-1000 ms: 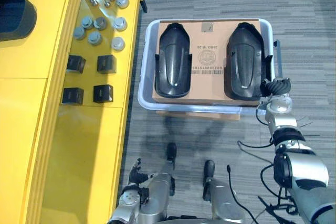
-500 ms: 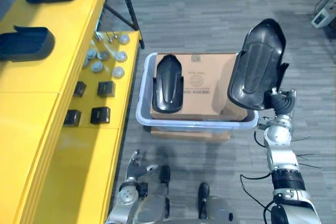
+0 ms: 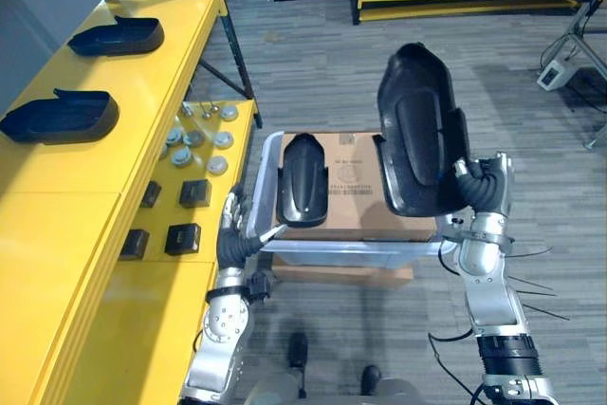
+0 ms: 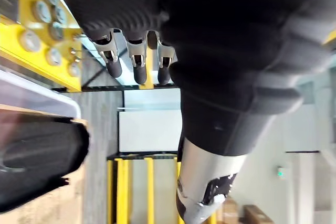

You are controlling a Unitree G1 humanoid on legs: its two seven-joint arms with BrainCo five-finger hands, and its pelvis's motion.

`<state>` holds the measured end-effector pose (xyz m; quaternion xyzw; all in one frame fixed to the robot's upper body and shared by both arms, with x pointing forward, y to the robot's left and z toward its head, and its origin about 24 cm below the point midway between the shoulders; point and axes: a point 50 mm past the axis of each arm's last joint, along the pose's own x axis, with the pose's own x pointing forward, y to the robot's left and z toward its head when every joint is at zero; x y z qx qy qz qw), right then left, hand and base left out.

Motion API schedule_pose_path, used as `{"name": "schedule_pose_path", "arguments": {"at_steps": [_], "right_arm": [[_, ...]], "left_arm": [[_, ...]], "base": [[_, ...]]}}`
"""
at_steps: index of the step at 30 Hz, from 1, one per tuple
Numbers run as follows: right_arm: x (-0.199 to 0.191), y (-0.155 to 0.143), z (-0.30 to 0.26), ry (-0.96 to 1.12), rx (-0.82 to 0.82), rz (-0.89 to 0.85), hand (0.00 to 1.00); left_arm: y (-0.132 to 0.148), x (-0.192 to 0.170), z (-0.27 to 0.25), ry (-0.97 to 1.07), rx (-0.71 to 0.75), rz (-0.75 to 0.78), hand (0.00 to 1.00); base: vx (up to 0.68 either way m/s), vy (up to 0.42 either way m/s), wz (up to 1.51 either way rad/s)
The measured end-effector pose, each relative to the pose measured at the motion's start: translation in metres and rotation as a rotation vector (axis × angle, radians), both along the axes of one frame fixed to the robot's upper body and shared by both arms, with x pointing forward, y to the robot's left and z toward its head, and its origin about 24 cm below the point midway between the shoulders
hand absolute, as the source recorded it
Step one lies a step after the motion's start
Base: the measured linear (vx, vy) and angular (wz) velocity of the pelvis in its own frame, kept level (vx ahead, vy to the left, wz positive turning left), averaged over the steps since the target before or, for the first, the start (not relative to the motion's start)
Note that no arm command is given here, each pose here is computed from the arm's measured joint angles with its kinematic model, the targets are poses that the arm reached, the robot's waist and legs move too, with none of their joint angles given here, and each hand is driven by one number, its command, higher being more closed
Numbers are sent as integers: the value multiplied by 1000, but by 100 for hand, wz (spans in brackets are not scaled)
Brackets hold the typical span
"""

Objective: Walk over and take plastic housings, then place them on the shelf

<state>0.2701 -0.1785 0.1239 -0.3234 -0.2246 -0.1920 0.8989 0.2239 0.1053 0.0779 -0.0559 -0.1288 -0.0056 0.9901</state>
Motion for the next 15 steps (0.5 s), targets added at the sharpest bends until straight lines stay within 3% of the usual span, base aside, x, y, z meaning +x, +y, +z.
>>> {"name": "schedule_pose_path", "arguments": {"at_steps": [10, 15], "right_arm": [[-3, 45, -10, 29, 23, 147, 100], [-6, 60, -11, 12, 51, 172, 100]], "left_arm": [[-35, 6, -15, 107, -26, -134, 0], [-42, 13, -18, 146, -44, -130, 0]], "base": [[-11, 0, 0], [5, -1, -1]]}}
